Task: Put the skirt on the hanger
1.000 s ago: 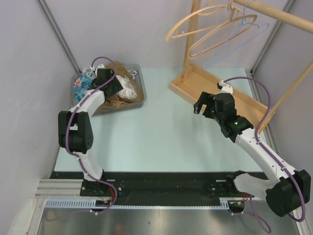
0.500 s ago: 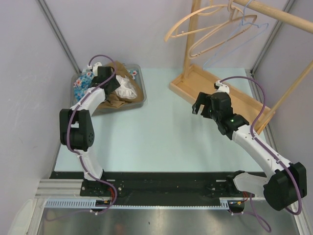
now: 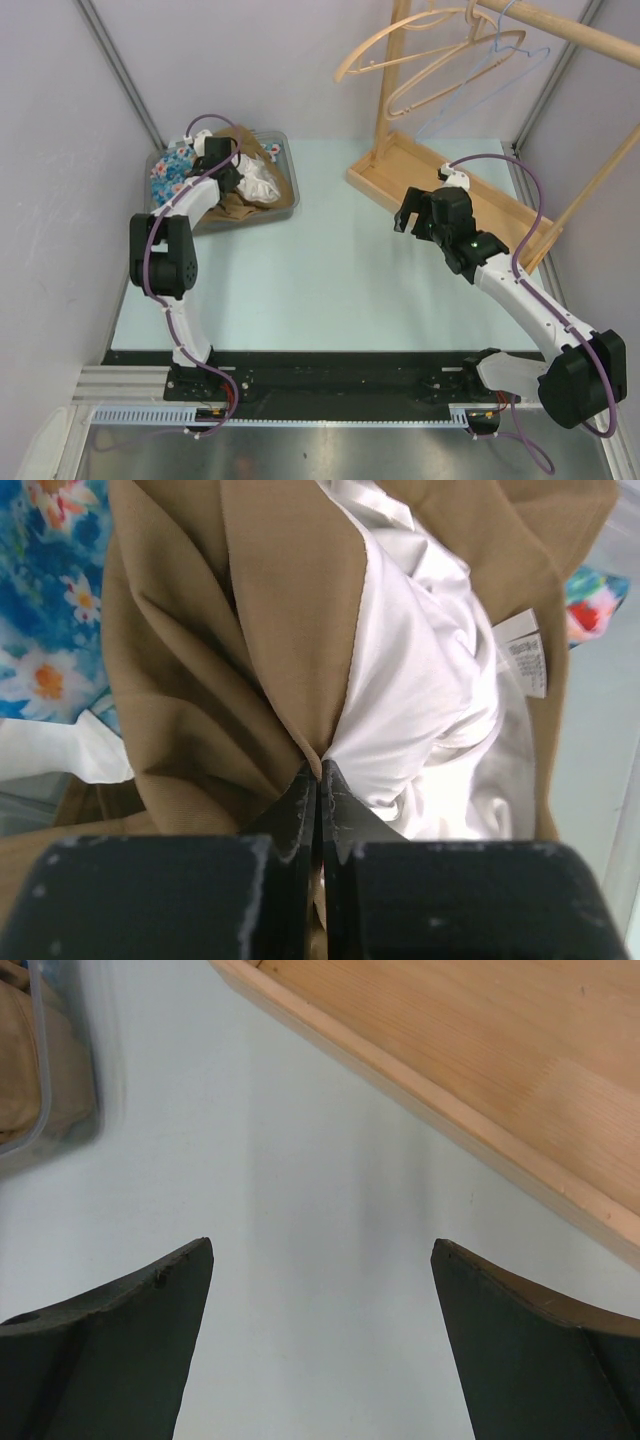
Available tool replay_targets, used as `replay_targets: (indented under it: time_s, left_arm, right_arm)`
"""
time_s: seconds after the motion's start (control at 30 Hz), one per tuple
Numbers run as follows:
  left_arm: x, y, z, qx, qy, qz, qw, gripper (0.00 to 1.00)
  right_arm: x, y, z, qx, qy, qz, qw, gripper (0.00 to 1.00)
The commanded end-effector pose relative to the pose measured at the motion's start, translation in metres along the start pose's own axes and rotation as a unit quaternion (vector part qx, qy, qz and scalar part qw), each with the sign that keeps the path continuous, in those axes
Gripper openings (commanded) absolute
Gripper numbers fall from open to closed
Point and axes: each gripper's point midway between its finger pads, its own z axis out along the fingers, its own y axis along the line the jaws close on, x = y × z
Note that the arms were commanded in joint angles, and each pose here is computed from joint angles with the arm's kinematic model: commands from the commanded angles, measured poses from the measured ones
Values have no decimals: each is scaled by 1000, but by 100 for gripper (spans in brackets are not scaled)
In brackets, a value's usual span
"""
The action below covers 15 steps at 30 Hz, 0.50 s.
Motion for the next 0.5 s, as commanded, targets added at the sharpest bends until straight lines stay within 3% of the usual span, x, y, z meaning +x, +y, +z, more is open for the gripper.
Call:
replay_targets:
  time_s: [0.0,0.17,0.47]
  left_arm:
    - [-46,-26,-20,50,-52,-23,997,0]
    - [-56,-41,-56,87,-61,-8,994,0]
    - [-108,-107,-198,230,-135,42,963,0]
  right_arm:
    - [-23,5,-12,-2,-31,0,1000,96]
    - [-27,6,-15,-5,-37,-2,999,95]
    - [-34,5,-25,-13,-50,-3,999,96]
